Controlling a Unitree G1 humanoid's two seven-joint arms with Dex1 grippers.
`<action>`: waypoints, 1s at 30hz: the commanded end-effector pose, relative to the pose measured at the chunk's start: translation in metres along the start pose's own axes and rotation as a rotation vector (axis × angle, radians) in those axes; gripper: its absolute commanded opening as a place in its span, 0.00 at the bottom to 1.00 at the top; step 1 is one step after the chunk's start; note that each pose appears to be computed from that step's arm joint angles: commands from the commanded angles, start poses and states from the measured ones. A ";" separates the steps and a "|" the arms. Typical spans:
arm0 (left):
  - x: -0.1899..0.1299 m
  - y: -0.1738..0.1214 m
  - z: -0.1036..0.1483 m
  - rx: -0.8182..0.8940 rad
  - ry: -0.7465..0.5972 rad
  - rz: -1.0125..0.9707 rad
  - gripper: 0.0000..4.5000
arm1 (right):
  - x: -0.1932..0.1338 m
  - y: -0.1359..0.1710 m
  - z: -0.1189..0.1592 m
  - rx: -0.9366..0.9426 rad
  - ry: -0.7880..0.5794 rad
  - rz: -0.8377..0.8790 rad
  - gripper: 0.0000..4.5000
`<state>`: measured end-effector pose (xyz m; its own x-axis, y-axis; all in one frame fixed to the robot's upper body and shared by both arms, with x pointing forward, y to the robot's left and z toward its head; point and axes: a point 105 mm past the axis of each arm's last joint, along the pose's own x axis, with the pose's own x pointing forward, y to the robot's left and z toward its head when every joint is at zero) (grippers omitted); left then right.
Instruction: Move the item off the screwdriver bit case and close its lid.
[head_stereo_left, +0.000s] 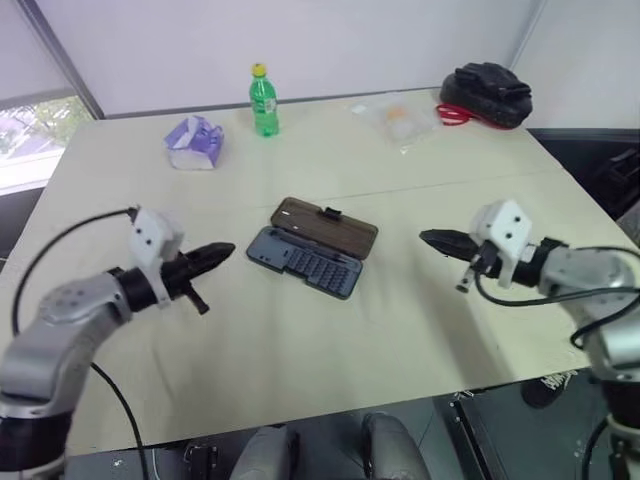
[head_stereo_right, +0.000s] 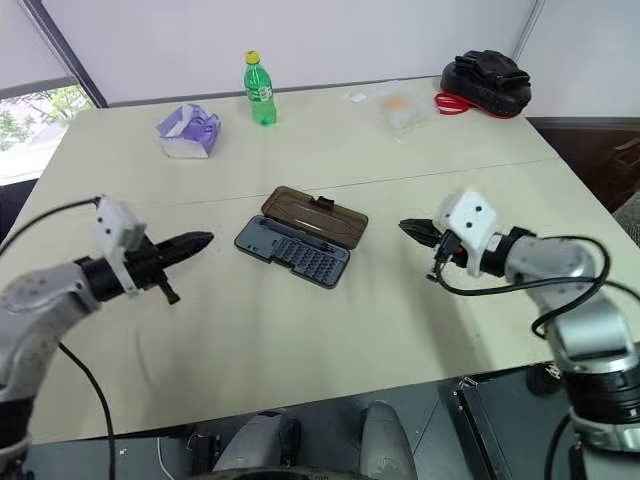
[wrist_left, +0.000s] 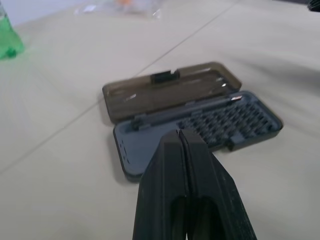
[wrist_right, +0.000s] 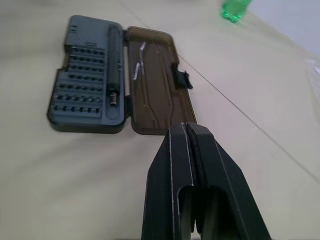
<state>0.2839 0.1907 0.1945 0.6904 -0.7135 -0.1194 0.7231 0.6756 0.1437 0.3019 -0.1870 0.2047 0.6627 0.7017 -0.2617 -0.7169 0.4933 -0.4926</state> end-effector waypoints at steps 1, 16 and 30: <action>-0.003 0.002 0.011 0.005 -0.017 -0.024 0.00 | -0.004 0.005 0.018 -0.045 -0.030 0.066 0.01; 0.005 -0.008 0.011 -0.075 -0.044 -0.064 0.00 | 0.003 0.006 0.032 -0.077 -0.056 0.075 0.01; 0.012 -0.007 0.009 -0.081 -0.045 -0.044 0.00 | 0.005 0.001 0.032 -0.086 -0.058 0.052 0.01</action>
<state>0.2863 0.1767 0.1901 0.6483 -0.7537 -0.1081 0.7589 0.6511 0.0111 0.2978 -0.1701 0.2165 0.6038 0.7450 -0.2836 -0.7522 0.4146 -0.5121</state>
